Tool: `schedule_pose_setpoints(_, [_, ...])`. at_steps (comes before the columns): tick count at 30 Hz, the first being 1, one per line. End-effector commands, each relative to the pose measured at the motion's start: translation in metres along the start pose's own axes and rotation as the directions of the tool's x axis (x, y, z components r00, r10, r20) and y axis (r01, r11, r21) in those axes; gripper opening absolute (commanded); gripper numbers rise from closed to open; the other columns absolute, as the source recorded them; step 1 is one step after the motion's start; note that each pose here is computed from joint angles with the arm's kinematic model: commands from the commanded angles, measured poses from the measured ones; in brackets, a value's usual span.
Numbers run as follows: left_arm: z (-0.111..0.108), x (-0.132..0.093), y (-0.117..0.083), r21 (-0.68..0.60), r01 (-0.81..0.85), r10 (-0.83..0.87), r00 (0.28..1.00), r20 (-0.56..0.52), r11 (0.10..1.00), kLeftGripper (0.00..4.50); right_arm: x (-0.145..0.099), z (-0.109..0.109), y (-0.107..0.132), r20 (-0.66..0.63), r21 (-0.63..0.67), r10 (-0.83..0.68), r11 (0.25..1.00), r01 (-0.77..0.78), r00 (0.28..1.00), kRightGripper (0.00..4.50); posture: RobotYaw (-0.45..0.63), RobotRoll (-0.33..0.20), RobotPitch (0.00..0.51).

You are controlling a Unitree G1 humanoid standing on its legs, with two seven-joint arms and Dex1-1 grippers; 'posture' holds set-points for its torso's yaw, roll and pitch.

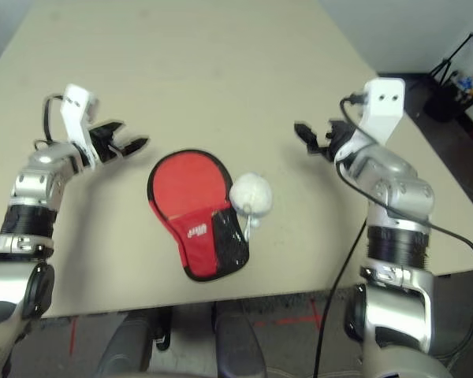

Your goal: Store the ping-pong paddle in its case and zip it.

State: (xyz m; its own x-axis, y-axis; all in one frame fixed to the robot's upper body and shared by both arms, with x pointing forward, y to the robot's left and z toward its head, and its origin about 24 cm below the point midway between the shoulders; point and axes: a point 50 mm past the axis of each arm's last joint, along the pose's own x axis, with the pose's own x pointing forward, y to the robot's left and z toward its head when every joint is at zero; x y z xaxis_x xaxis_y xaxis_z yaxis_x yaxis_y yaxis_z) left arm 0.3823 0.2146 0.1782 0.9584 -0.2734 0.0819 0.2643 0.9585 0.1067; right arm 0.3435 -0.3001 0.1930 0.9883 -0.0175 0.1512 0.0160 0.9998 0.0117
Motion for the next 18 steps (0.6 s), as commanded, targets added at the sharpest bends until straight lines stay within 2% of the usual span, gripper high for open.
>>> schedule_pose_setpoints(1, [-0.028, -0.013, 0.012, 0.028, -0.144, 0.145, 0.989, 0.000, 0.989, 4.50, -0.004, -0.018, -0.015, 0.050, -0.012, -0.070, 0.997, 0.070, 0.996, 4.45, -0.01, 0.000, 0.227])
schedule_pose_setpoints(5, [-0.047, -0.025, 0.014, 0.102, -0.201, 0.201, 0.980, 0.015, 0.974, 4.50, -0.007, -0.034, -0.020, 0.060, -0.026, -0.094, 0.995, 0.096, 0.994, 4.45, -0.02, 0.000, 0.233])
schedule_pose_setpoints(9, [-0.063, -0.036, 0.019, 0.101, -0.277, 0.277, 0.961, 0.005, 0.956, 4.50, -0.012, -0.050, -0.026, 0.031, -0.047, -0.110, 0.993, 0.111, 0.993, 4.45, -0.01, 0.000, 0.234])
schedule_pose_setpoints(15, [-0.064, -0.053, 0.036, 0.141, -0.384, 0.380, 0.923, 0.054, 0.913, 4.50, -0.017, -0.067, -0.026, 0.001, -0.053, -0.113, 0.992, 0.113, 0.994, 4.45, 0.00, 0.000, 0.225])
schedule_pose_setpoints(18, [-0.072, -0.059, 0.038, 0.149, -0.402, 0.401, 0.915, 0.038, 0.903, 4.50, -0.018, -0.071, -0.028, -0.013, -0.046, -0.118, 0.992, 0.117, 0.993, 4.45, -0.01, 0.000, 0.218])
